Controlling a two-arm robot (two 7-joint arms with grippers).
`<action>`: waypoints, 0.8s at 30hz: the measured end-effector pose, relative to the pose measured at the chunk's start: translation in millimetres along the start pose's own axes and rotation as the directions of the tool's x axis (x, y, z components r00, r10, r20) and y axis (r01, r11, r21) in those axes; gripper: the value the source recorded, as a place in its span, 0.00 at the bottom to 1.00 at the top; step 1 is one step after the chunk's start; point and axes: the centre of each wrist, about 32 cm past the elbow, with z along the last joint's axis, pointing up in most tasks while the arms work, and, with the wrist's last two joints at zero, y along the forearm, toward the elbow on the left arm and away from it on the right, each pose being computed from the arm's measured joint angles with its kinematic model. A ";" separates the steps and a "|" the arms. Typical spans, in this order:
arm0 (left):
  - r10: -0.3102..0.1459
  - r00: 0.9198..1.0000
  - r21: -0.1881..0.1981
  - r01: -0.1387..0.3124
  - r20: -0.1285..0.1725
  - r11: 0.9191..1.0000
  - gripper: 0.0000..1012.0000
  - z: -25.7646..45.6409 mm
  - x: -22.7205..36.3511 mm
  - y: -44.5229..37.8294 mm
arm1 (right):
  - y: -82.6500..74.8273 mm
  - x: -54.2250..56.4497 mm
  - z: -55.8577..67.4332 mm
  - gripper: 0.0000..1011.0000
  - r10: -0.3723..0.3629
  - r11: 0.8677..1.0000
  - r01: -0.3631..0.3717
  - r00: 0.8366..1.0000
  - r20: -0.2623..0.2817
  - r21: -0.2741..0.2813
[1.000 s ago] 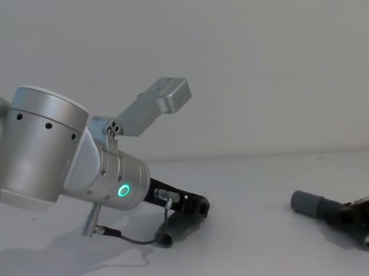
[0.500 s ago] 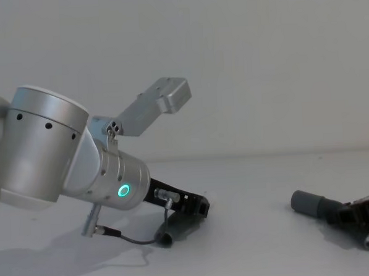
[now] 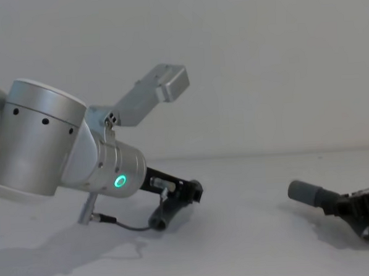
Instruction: Use both hands to pick up one end of the pipe from the table, align the ends, and insert them.
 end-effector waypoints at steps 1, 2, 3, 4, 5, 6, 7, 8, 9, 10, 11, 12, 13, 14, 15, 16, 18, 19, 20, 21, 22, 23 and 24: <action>0.003 1.000 -0.004 -0.003 0.004 1.000 0.34 0.6 0.3 0.5 | -0.6 -0.5 -0.2 0.26 0.000 1.000 0.000 1.000 0.001 0.010; 0.008 1.000 -0.012 -0.008 0.010 1.000 0.34 1.4 0.6 1.0 | -2.1 -1.6 -0.6 0.26 -0.001 1.000 0.001 1.000 0.002 0.026; 0.016 1.000 -0.025 -0.016 0.021 1.000 0.34 3.2 1.4 2.4 | -2.8 -2.2 -0.8 0.26 -0.001 0.999 0.001 1.000 0.003 0.035; 0.024 0.999 -0.038 -0.022 0.032 0.999 0.34 5.0 2.5 3.8 | -3.8 -2.7 -1.4 0.26 -0.002 0.999 0.002 1.000 0.003 0.043; 0.028 0.999 -0.049 -0.026 0.040 0.998 0.34 6.6 3.4 4.8 | -4.7 -3.5 -1.0 0.26 -0.001 0.999 0.001 1.000 0.004 0.054; 0.030 0.999 -0.055 -0.028 0.045 0.998 0.34 7.4 3.8 5.4 | -6.4 -4.4 -0.8 0.26 -0.001 0.997 0.000 1.000 0.008 0.075; 0.034 0.998 -0.063 -0.030 0.052 0.998 0.34 9.0 4.7 6.5 | -7.7 -4.8 -0.9 0.26 -0.001 0.996 0.000 1.000 0.010 0.084; 0.036 0.998 -0.073 -0.031 0.059 0.997 0.34 10.2 5.6 7.3 | -8.6 -5.1 -0.9 0.26 0.000 0.995 -0.001 1.000 0.013 0.096; 0.037 0.997 -0.088 -0.030 0.072 0.996 0.34 13.2 7.6 9.4 | -10.7 -5.5 -1.0 0.26 0.000 0.994 -0.002 1.000 0.018 0.111; 0.036 0.996 -0.095 -0.029 0.078 0.995 0.34 14.3 8.4 10.2 | -11.8 -5.7 -1.0 0.26 0.001 0.992 -0.004 1.000 0.023 0.124; 0.033 0.995 -0.108 -0.023 0.091 0.994 0.34 16.7 10.1 11.8 | -13.2 -5.8 -0.9 0.26 0.003 0.991 -0.006 1.000 0.028 0.133; 0.031 0.995 -0.113 -0.020 0.097 0.993 0.34 17.9 11.0 12.6 | -15.2 -5.7 -0.7 0.26 0.008 0.989 -0.013 0.999 0.037 0.148; 0.026 0.994 -0.119 -0.014 0.104 0.993 0.34 19.0 12.0 13.5 | -16.2 -5.4 -0.7 0.26 0.012 0.987 -0.019 0.999 0.044 0.158; 0.020 0.993 -0.129 -0.005 0.116 0.992 0.34 21.1 14.0 15.1 | -17.5 -5.1 -0.7 0.26 0.015 0.986 -0.023 0.999 0.050 0.164; 0.020 0.993 -0.129 -0.005 0.116 0.992 0.34 21.1 14.0 15.1 | -18.6 -4.8 -0.6 0.26 0.019 0.985 -0.028 0.998 0.056 0.169; 0.012 0.992 -0.137 0.006 0.128 0.991 0.34 22.8 16.0 16.6 | -20.6 -4.1 -0.4 0.26 0.026 0.983 -0.038 0.997 0.068 0.181; 0.001 0.990 -0.145 0.020 0.143 0.989 0.34 24.9 18.5 18.4 | -22.8 -3.1 0.1 0.26 0.036 0.980 -0.052 0.996 0.083 0.193; -0.010 0.988 -0.151 0.034 0.155 0.988 0.34 26.5 20.9 20.0 | -25.0 -2.0 0.5 0.26 0.045 0.978 -0.064 0.994 0.098 0.201; -0.015 0.987 -0.153 0.040 0.162 0.987 0.34 27.5 22.3 21.0 | -26.3 -1.2 0.7 0.26 0.050 0.976 -0.071 0.993 0.107 0.203; -0.021 0.986 -0.156 0.047 0.168 0.987 0.34 28.2 23.6 21.8 | -27.2 -0.8 0.9 0.26 0.057 0.975 -0.081 0.992 0.116 0.209; -0.033 0.983 -0.160 0.063 0.180 0.985 0.34 29.7 26.0 23.3 | -29.1 0.5 1.3 0.26 0.068 0.972 -0.095 0.989 0.132 0.213; -0.043 0.981 -0.163 0.074 0.187 0.984 0.34 30.4 27.2 24.0 | -30.9 1.7 1.6 0.26 0.080 0.970 -0.111 0.986 0.148 0.216; -0.058 0.979 -0.166 0.092 0.198 0.982 0.34 31.7 29.5 25.4 | -31.7 2.3 1.7 0.26 0.086 0.969 -0.119 0.984 0.156 0.217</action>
